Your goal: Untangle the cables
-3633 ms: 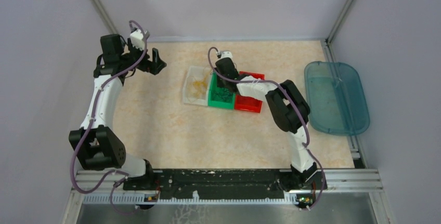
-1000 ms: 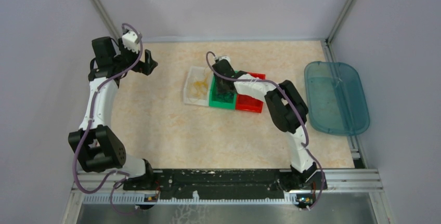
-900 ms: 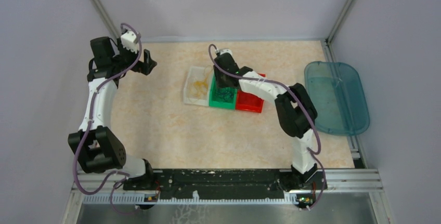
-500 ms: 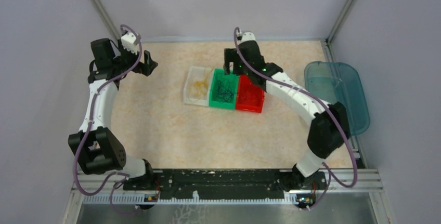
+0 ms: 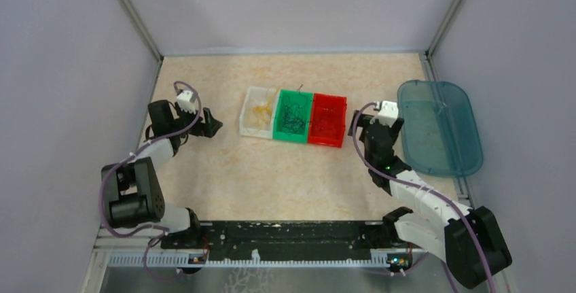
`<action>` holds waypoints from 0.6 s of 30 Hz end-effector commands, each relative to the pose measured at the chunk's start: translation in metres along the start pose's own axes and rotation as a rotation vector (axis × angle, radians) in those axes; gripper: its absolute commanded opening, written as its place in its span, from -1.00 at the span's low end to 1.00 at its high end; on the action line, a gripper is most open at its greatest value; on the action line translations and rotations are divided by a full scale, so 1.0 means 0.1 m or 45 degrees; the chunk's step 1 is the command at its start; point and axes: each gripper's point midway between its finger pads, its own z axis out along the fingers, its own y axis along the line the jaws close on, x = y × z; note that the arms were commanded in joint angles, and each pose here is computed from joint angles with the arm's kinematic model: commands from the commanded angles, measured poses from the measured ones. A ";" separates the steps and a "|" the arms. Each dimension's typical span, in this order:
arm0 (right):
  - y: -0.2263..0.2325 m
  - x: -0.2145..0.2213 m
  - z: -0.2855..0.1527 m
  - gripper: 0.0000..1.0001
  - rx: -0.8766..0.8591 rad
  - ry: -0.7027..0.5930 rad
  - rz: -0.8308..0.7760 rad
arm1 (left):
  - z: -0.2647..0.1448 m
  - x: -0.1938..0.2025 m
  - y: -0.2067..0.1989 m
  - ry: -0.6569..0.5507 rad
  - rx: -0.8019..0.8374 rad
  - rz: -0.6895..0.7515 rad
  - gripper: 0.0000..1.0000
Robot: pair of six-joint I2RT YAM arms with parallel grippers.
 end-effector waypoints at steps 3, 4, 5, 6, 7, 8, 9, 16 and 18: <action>-0.84 0.06 -0.02 0.98 0.407 -0.228 0.009 | 0.11 -0.13 0.01 -0.306 -0.003 0.011 0.99; -0.92 0.13 -0.01 0.98 0.438 -0.216 0.019 | 0.11 -0.12 0.00 -0.340 -0.013 0.024 0.99; -1.00 0.19 -0.01 0.98 0.467 -0.210 0.029 | 0.12 -0.11 -0.03 -0.369 -0.015 0.058 0.99; -1.07 0.24 0.00 0.98 0.491 -0.209 0.041 | 0.15 -0.11 -0.03 -0.377 -0.027 0.084 1.00; -1.12 0.28 0.01 0.98 0.512 -0.202 0.050 | 0.19 -0.06 -0.04 -0.356 -0.035 0.095 1.00; -1.16 0.32 0.03 0.98 0.524 -0.192 0.053 | 0.22 -0.02 -0.05 -0.349 -0.048 0.107 1.00; -1.19 0.35 0.06 0.98 0.534 -0.187 0.048 | 0.25 0.01 -0.07 -0.342 -0.058 0.119 1.00; -1.18 0.24 0.18 0.98 0.492 -0.273 -0.010 | 0.21 0.10 -0.17 -0.395 -0.139 0.220 1.00; -1.20 0.23 0.19 0.98 0.493 -0.297 -0.007 | 0.11 0.13 -0.20 -0.456 -0.181 0.236 1.00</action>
